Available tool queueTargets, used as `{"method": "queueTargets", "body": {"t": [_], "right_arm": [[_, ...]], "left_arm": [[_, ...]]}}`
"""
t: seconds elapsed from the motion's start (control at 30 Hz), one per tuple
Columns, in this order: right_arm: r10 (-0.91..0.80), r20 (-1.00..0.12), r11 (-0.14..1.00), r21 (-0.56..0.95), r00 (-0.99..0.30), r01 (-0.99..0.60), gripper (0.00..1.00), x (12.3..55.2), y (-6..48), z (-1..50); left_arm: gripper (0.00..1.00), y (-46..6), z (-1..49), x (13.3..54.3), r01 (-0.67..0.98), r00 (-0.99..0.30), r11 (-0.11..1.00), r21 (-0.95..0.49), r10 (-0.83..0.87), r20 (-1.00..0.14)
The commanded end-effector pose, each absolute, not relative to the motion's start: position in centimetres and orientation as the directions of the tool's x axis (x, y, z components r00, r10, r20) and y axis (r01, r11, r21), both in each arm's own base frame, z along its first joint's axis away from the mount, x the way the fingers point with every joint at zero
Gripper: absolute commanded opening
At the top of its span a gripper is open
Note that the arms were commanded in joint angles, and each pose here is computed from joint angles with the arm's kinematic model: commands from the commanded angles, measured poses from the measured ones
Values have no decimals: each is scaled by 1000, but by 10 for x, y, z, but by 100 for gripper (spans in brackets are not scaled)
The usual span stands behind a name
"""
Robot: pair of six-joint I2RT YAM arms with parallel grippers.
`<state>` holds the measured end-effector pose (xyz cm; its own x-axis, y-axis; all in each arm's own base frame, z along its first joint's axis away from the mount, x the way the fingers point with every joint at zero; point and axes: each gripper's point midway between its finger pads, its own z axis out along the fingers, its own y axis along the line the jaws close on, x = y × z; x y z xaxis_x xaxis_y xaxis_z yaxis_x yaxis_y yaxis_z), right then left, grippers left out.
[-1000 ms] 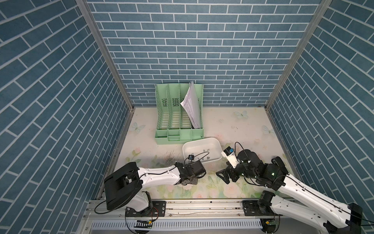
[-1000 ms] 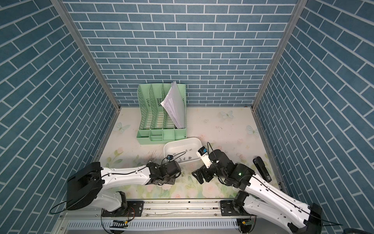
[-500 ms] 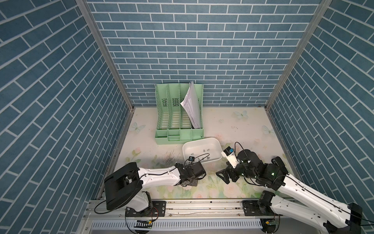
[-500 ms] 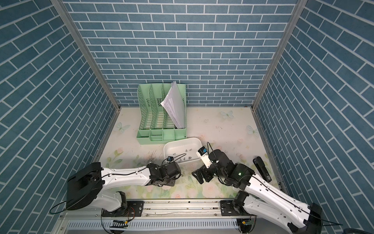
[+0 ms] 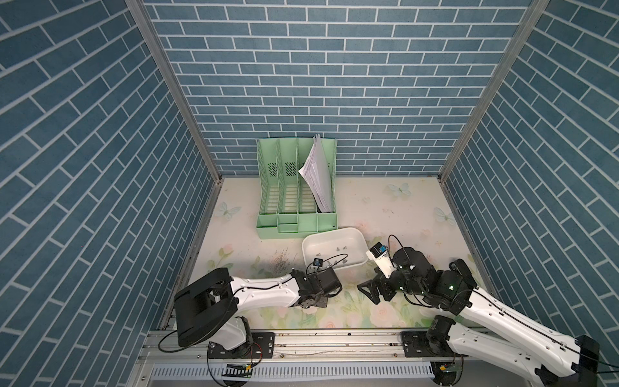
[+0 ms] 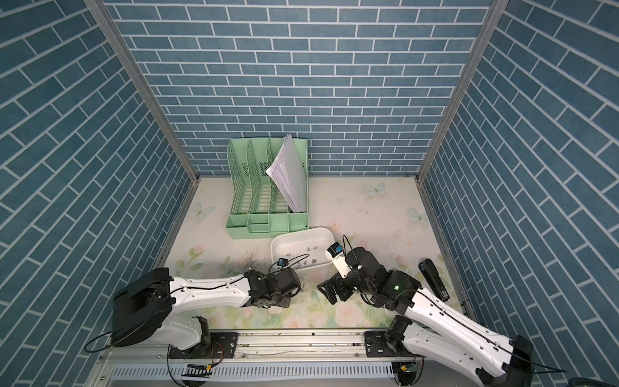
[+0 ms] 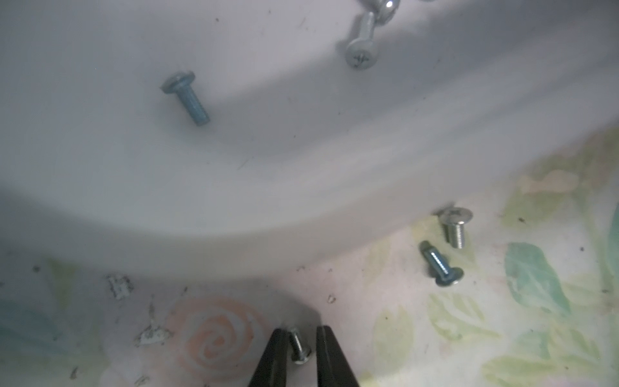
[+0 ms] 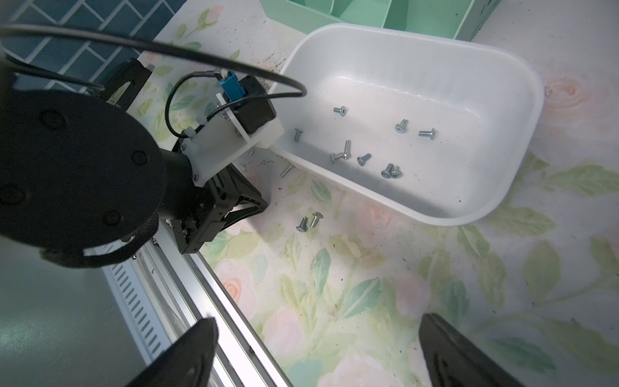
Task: Put the screws on the desktop into the storage box
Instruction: Pick up the screw from the center of the board.
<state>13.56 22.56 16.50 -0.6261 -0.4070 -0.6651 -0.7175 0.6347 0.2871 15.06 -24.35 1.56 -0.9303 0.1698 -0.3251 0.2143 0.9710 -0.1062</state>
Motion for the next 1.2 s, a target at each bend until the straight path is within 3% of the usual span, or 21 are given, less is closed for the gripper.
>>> {"method": "queueTargets", "body": {"t": [0.0, 0.33, 0.8, 1.17], "right_arm": [[-390, -653, 651, 303, -649, -696, 98, 136, 224, 161], [-391, -654, 651, 302, -648, -696, 98, 136, 224, 161], [-377, -666, 662, 293, -644, -690, 98, 139, 222, 165], [-338, -691, 685, 285, -639, -670, 98, 143, 216, 174]], "left_arm": [[19, -231, 0, 143, 224, -937, 974, -42, 204, -282], [14, -235, 11, 144, 224, -935, 972, -68, 194, -297], [14, -268, 60, 150, 275, -915, 937, -215, 186, -359], [13, -272, 95, 185, 283, -885, 935, -212, 169, -434]]}}
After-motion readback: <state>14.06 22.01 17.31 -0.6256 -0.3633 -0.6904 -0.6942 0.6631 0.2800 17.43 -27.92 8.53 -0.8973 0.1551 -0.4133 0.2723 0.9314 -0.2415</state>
